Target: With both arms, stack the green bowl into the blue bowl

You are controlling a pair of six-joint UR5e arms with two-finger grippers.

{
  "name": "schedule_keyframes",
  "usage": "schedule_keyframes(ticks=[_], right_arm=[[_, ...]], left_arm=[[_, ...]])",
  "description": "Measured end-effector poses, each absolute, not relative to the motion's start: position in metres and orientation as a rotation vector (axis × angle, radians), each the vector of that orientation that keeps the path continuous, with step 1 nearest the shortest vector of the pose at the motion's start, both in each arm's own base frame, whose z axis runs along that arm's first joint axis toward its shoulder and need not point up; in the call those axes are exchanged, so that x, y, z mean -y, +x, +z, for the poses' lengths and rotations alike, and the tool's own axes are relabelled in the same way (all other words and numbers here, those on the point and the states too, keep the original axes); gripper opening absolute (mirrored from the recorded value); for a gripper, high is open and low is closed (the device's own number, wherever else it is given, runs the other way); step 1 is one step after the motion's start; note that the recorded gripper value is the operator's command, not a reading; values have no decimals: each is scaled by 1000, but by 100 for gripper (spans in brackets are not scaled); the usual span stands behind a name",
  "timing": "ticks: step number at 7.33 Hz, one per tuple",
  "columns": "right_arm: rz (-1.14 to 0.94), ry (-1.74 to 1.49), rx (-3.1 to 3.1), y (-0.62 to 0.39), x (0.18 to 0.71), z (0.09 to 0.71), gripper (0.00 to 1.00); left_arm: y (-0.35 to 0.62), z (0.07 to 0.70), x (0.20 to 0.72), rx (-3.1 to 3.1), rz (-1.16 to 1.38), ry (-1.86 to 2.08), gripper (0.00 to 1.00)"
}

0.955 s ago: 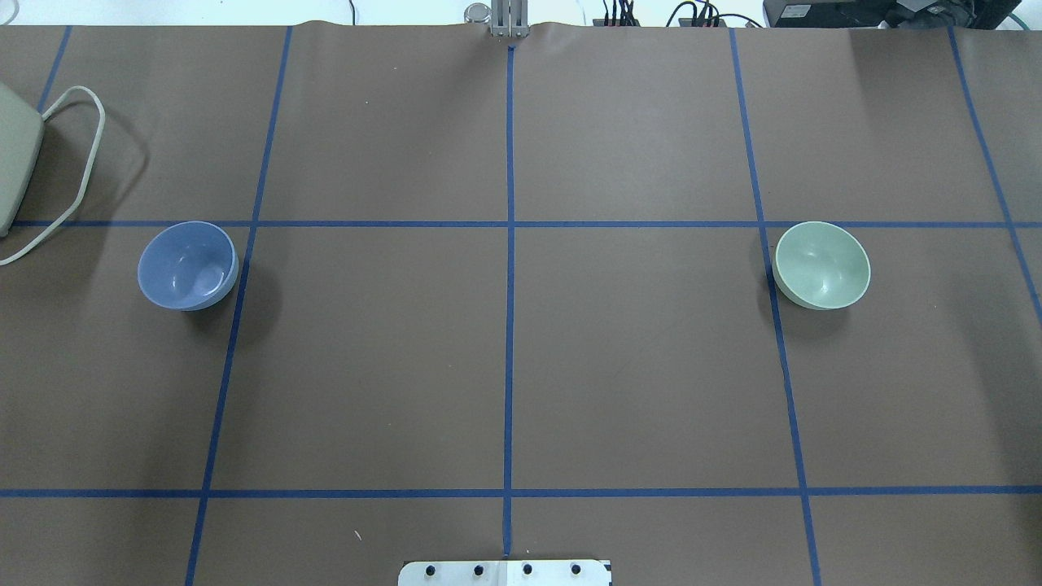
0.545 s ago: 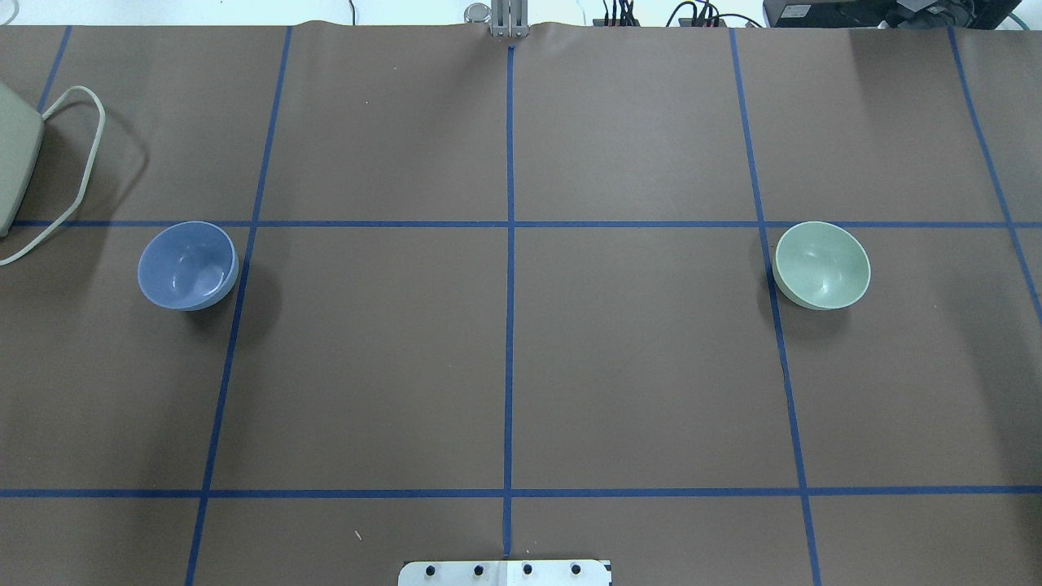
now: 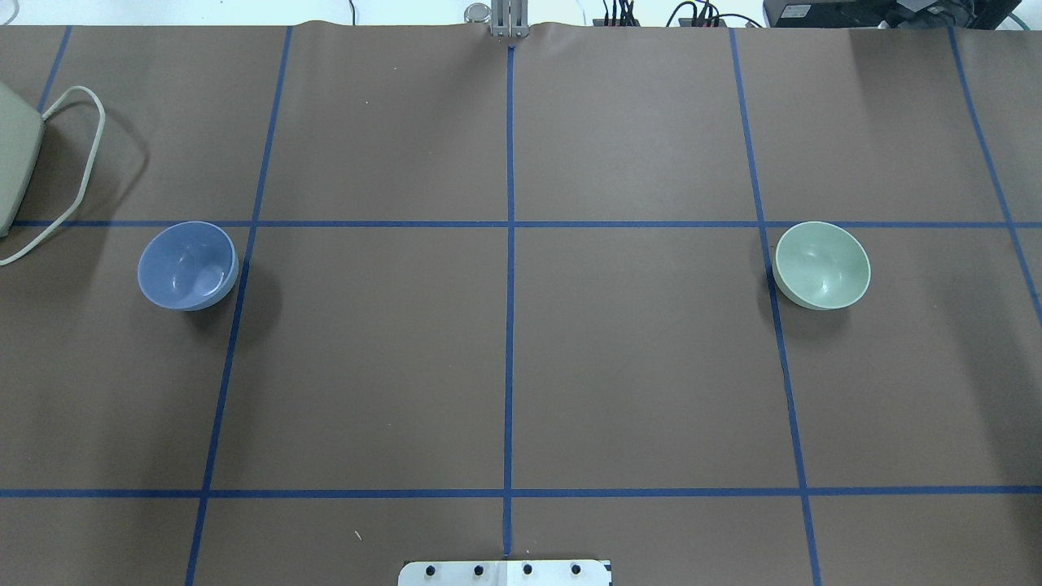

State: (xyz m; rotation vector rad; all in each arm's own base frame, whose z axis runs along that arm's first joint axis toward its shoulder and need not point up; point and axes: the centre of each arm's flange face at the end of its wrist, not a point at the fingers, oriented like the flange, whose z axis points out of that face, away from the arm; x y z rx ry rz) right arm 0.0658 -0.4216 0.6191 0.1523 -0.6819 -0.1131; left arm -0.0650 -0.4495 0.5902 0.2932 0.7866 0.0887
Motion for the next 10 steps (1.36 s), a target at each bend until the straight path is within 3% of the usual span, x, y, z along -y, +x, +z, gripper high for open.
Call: schedule_keyframes(ticks=[6,10], right_arm=[[-161,398,743,58,440,576,100],[3,333,835,-21,453,549,100]], left_arm=[[-48,540,476,-806,213,597,99],[99,527,491,-883,31,353,99]])
